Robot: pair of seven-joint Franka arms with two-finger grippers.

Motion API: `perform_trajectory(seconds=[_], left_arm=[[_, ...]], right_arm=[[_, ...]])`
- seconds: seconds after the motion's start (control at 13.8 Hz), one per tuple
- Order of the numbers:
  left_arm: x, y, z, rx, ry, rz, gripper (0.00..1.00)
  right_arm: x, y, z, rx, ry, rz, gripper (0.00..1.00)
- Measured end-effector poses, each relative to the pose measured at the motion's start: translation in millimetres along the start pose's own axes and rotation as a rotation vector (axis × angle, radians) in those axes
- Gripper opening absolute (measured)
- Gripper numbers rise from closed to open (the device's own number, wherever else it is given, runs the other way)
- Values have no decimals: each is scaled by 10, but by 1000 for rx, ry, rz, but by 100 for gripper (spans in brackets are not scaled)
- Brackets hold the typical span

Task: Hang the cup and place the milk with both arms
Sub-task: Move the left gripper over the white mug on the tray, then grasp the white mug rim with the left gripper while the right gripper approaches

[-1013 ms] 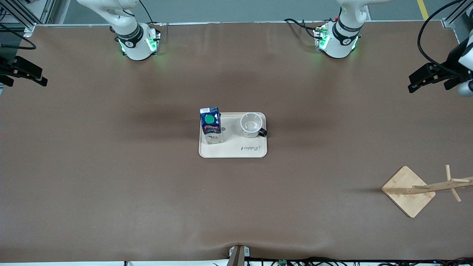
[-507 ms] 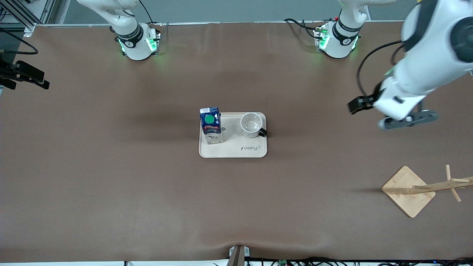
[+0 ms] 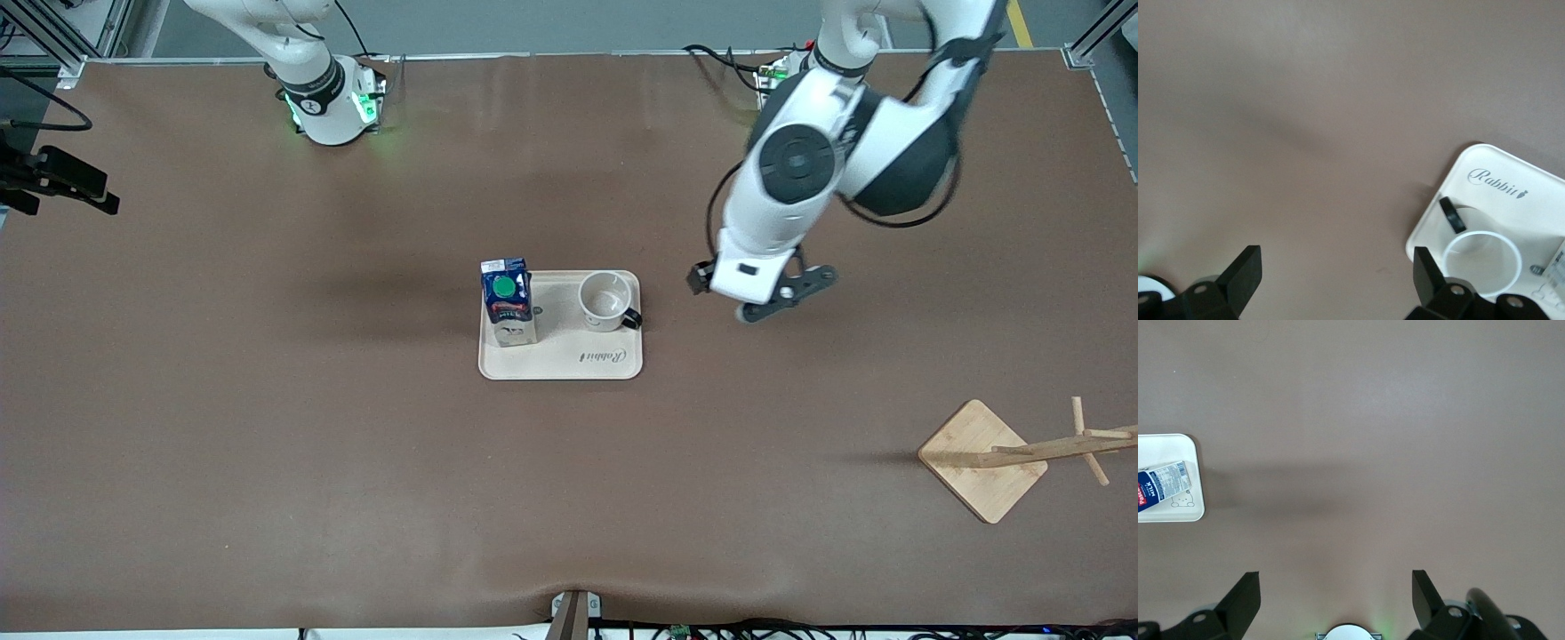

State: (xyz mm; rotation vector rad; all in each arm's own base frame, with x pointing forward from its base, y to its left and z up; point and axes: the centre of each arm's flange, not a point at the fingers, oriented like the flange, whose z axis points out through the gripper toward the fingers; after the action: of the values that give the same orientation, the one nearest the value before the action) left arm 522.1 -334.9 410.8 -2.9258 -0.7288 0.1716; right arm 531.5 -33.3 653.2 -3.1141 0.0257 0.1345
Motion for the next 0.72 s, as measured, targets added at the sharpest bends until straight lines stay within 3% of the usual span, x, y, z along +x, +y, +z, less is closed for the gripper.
perform_trajectory(seconds=[0.36, 0.51, 0.58, 0.72], left_arm=[[-632, 742, 926, 5, -9, -189, 96], [-822, 907, 1245, 13, -17, -235, 83], [-884, 974, 1377, 7, -20, -260, 82], [-956, 1066, 1608, 0, -28, -293, 63]], right_arm=[[106, 18, 150, 2, -28, 2, 100], [196, 8, 286, 4, -54, -2, 100], [253, 0, 374, 5, -71, -4, 100], [364, 3, 559, 8, -104, -5, 100]])
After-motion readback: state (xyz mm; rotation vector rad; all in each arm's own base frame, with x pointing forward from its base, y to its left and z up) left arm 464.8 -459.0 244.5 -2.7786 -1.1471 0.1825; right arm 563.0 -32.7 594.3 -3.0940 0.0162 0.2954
